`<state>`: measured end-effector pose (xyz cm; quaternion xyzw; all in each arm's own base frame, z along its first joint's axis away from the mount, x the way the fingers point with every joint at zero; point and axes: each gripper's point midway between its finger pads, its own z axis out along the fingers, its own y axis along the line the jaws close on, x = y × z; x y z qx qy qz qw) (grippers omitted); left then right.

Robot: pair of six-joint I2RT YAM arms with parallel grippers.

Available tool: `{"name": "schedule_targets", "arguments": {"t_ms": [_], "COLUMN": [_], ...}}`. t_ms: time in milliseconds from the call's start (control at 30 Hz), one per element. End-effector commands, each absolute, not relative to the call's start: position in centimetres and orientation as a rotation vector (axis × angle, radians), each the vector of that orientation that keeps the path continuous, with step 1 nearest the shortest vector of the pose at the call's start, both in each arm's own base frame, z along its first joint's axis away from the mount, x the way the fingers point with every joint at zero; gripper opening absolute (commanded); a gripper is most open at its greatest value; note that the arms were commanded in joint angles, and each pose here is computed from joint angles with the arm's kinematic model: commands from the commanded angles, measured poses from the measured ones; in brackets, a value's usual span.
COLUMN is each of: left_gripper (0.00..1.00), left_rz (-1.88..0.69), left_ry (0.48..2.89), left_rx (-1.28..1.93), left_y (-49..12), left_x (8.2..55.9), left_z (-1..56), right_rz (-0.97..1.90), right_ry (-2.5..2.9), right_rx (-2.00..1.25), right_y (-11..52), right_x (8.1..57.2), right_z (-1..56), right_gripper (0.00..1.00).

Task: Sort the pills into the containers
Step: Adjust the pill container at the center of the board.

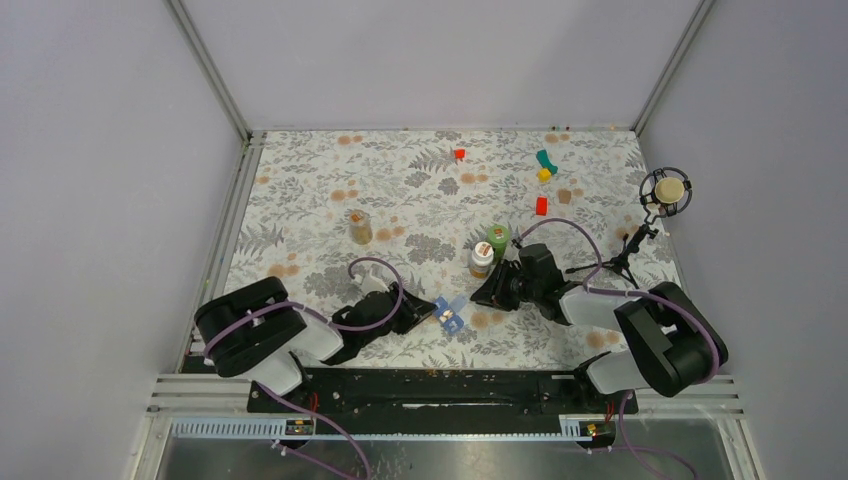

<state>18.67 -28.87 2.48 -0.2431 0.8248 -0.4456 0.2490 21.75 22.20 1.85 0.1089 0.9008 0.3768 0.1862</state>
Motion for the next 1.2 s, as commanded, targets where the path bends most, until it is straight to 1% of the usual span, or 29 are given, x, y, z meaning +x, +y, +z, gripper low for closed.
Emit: {"name": "schedule_targets", "arguments": {"t_ms": [0,233,500,733,833,1167], "left_gripper": [0.34,0.34,0.33,0.33,0.33,0.35], "left_rz": [-1.192,-1.197,-1.14,-1.107,-1.109,-1.105], "left_ry": [2.226,2.237,2.266,2.3,2.297,2.293], "left_rx": [-0.723,-0.739,-0.739,-0.729,-0.735,-0.706], "left_y": [-28.1,-28.4,-28.0,-28.2,-28.2,-28.8], "left_x": [18.8,18.8,18.7,18.6,18.6,19.0], "left_z": [1.4,0.9,0.1,-0.4,-0.3,0.8], "right_rz": [1.121,1.144,1.219,1.338,1.379,1.367], "right_ry": [2.52,2.517,2.477,2.435,2.428,2.451], "right_rx": [0.264,0.245,0.206,0.132,0.1,0.077], "right_y": [23.2,23.6,24.4,25.6,25.9,25.6], "right_x": [21.7,21.5,21.2,20.6,20.1,19.1], "right_z": [2.4,2.5,3.4,4.4,4.6,3.6], "right_gripper": [0.31,0.32,0.37,0.42,0.42,0.45]}}
